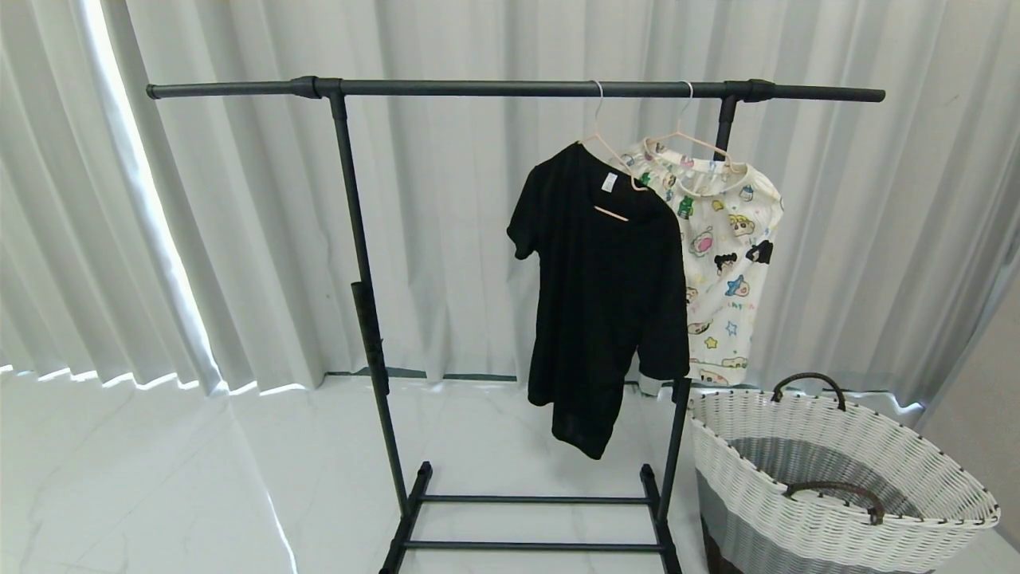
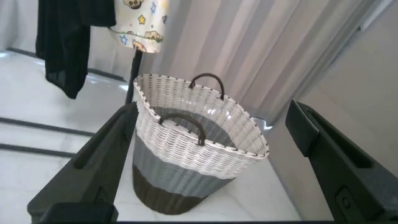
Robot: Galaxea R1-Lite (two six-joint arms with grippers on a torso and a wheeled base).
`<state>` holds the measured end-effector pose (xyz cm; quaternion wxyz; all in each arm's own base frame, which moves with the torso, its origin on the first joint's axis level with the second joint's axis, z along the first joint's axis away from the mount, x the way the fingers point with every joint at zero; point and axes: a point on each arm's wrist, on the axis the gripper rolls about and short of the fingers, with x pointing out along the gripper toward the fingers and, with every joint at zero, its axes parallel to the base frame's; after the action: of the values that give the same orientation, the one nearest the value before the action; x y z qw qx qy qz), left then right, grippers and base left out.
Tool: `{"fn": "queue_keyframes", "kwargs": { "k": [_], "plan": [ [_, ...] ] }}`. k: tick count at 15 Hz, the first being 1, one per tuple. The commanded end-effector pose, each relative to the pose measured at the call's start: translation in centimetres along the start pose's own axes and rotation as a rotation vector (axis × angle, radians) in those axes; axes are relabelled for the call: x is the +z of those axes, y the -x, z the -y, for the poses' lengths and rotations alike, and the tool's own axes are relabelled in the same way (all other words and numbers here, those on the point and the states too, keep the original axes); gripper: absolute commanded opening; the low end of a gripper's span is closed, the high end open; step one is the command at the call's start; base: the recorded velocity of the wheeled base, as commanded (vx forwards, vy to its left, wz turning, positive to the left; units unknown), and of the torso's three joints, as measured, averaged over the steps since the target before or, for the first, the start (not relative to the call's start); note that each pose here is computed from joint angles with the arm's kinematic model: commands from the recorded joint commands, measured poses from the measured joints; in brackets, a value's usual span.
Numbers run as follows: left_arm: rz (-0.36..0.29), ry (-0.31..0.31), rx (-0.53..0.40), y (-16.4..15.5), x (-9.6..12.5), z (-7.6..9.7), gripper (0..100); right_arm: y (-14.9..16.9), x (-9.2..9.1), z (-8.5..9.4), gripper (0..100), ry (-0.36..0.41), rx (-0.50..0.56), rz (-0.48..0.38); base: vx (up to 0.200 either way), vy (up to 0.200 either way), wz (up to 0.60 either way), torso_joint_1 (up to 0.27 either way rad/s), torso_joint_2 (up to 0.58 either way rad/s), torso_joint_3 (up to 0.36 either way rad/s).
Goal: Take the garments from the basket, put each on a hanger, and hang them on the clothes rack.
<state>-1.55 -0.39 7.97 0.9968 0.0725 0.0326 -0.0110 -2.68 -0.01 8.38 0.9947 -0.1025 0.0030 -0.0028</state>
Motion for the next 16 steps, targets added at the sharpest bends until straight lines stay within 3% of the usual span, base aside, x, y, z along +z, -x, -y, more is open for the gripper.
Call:
{"fn": "queue_keyframes", "kwargs": {
  "k": [1, 2, 3, 4, 5, 6, 10, 12, 14, 16],
  "plan": [
    [-0.001, -0.001, -0.017, -0.01, -0.01, -0.02, 100, -0.10, -0.26, -0.16, 100, -0.198, 0.047, -0.002, 0.000, 0.000, 0.00, -0.022, 0.06, 0.051],
    [0.019, -0.002, -0.071, 0.13, -0.09, -0.09, 100, -0.11, -0.24, -0.23, 100, -0.224, 0.077, 0.003, 0.000, 0.000, 0.00, 0.000, 0.00, 0.000],
    [0.038, -0.001, -0.104, 0.25, -0.13, -0.14, 100, -0.12, -0.22, -0.24, 100, -0.198, 0.084, 0.010, 0.000, 0.000, 0.00, 0.000, 0.00, 0.000],
    [0.049, -0.004, -0.118, 0.32, -0.15, -0.17, 100, -0.14, -0.22, -0.28, 100, -0.081, 0.099, 0.022, 0.000, 0.000, 0.00, 0.000, 0.00, 0.000],
    [0.051, -0.002, -0.115, 0.35, -0.18, -0.17, 100, -0.14, -0.21, -0.32, 100, -0.070, 0.117, 0.026, 0.000, 0.000, 0.00, 0.000, 0.00, 0.000],
    [0.098, -0.001, -0.092, 0.72, -0.28, -0.12, 100, -0.14, -0.22, -0.38, 100, -0.070, 0.141, 0.030, 0.000, 0.000, 0.00, 0.000, 0.00, 0.000],
    [0.098, 0.005, -0.086, 0.74, -0.31, -0.11, 100, -0.17, -0.28, -0.38, 100, -0.111, 0.136, 0.026, 0.000, 0.000, 0.00, 0.000, 0.00, 0.000],
    [0.098, 0.005, -0.086, 0.74, -0.31, -0.11, 100, -0.35, -0.42, -0.59, 100, -0.114, 0.215, 0.066, 0.000, 0.000, 0.00, 0.000, 0.00, 0.000],
    [0.098, 0.005, -0.086, 0.74, -0.31, -0.11, 100, -0.35, -0.44, -0.59, 100, -0.117, 0.212, 0.064, 0.000, 0.000, 0.00, 0.000, 0.00, 0.000],
    [0.098, 0.005, -0.086, 0.74, -0.31, -0.11, 100, -0.38, -0.29, -0.28, 100, -0.134, 0.086, 0.065, 0.000, 0.000, 0.00, 0.000, 0.00, 0.000]
  ]
}}
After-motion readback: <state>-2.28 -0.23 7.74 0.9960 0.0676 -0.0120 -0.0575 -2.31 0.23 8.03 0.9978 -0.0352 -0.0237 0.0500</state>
